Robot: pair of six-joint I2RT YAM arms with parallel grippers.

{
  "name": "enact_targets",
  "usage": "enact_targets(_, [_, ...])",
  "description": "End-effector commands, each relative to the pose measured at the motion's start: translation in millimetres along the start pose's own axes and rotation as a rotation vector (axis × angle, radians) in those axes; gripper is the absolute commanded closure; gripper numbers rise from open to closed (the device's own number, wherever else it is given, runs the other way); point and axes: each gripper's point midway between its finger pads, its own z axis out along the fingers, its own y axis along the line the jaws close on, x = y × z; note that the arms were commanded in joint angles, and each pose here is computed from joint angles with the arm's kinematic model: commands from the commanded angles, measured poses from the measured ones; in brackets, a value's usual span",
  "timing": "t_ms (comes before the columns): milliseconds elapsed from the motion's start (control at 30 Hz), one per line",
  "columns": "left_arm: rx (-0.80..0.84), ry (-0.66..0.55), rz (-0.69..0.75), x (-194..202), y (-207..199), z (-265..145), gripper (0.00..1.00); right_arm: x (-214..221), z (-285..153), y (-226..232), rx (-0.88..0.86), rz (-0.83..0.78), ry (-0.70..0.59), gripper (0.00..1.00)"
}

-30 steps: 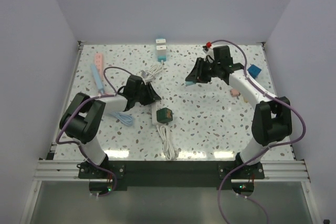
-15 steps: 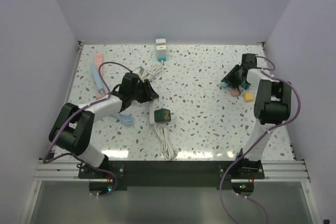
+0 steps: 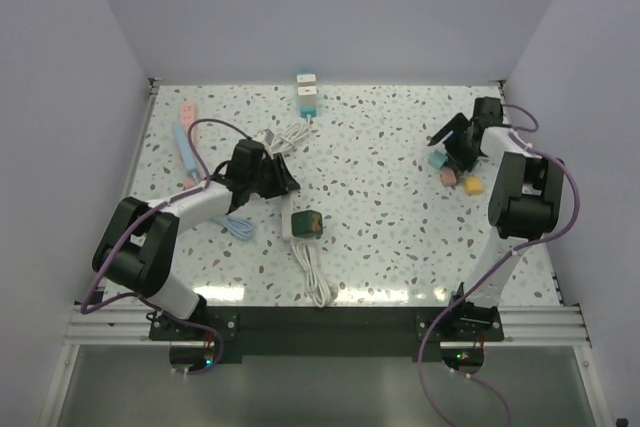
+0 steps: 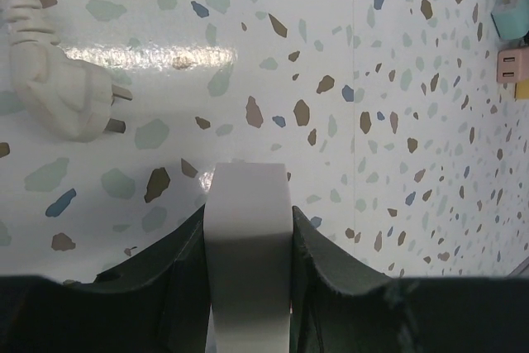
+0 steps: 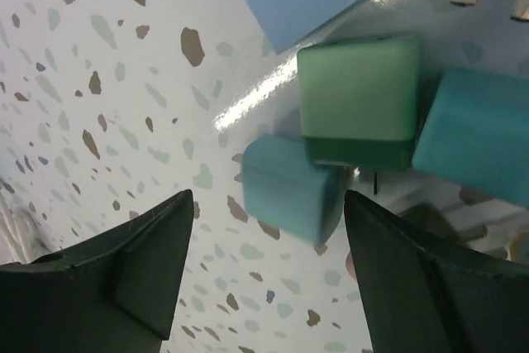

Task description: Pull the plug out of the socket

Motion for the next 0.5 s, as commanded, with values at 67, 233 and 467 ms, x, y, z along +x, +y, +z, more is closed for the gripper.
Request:
enact_targets(67, [0.077,-0.062,0.023,-30.0,-27.7,-5.0,1.0,-17.9,-81.3,43.6,-0.122,-0.098,-0.075,0.21])
enact_targets(233, [0.109,-0.052,0.017,-31.0,-34.2,-0.8,1.0,52.8,-109.6,91.1,-0.339,-0.244,0.057,0.21])
enact_targets(467, [0.179,-0.054,0.003,-39.0,-51.6,1.9,1.0,199.3,-131.7,143.0,-0.614,-0.53,0.305,0.15])
